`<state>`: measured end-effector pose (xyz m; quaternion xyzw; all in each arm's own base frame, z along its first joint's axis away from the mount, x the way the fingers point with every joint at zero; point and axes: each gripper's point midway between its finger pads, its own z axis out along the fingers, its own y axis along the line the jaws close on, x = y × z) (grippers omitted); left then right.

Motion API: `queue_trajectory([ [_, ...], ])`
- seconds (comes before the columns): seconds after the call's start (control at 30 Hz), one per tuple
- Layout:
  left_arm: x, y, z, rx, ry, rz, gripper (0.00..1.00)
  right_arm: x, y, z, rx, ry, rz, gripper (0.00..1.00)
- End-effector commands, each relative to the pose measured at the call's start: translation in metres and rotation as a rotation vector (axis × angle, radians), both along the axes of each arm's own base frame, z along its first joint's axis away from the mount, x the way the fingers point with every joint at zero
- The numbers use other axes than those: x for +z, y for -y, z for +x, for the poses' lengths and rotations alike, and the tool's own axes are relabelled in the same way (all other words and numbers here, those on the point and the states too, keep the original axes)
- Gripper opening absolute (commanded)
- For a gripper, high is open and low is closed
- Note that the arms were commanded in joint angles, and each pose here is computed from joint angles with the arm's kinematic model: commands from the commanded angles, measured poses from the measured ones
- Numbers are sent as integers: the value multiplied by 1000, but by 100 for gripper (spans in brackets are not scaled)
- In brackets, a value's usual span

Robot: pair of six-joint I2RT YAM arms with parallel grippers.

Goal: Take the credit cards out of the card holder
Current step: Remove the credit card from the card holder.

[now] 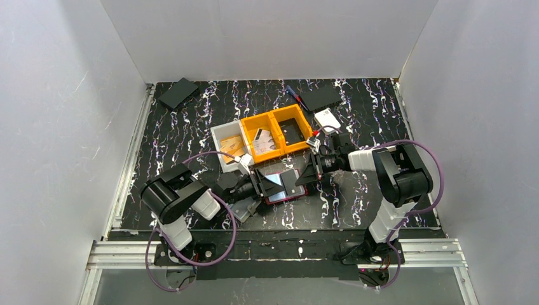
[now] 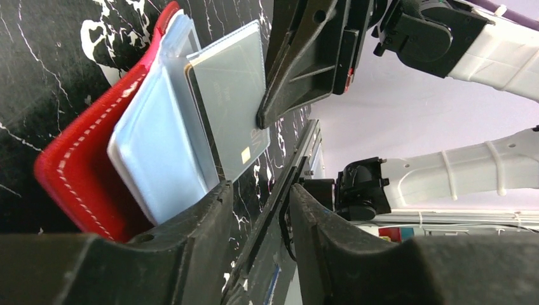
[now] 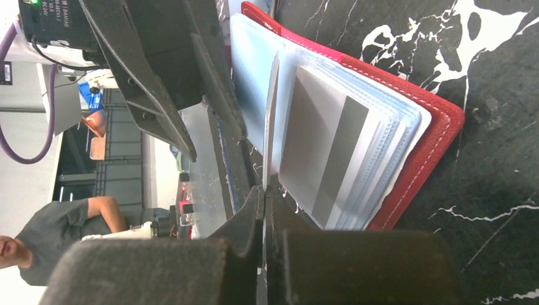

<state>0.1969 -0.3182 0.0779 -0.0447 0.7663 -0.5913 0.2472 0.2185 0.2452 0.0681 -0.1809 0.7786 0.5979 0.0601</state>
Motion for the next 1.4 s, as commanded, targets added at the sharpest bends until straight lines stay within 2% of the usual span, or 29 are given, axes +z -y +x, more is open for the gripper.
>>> queue_trajectory([
  [0.0,6,8,8,-13,26,-19,40,15,-4,1,30,17,74,1],
  [0.2,-4,17,21,9,2,-8,51,25,-4,-2,53,14,116,1],
  [0.3,-6,21,24,6,-11,-12,49,29,-4,-4,65,12,137,1],
  [0.47,8,30,30,-10,9,-48,32,25,-6,-6,66,-2,127,1],
  [0.53,16,31,32,-6,27,-64,19,17,-7,-3,45,-10,94,1],
  [0.57,18,31,32,-6,36,-66,6,15,-7,-3,42,-12,88,1],
  [0.6,19,31,32,-6,38,-67,0,14,-7,-2,40,-11,84,1],
  [1.37,13,-1,15,30,59,-27,0,8,-1,4,22,18,50,1],
])
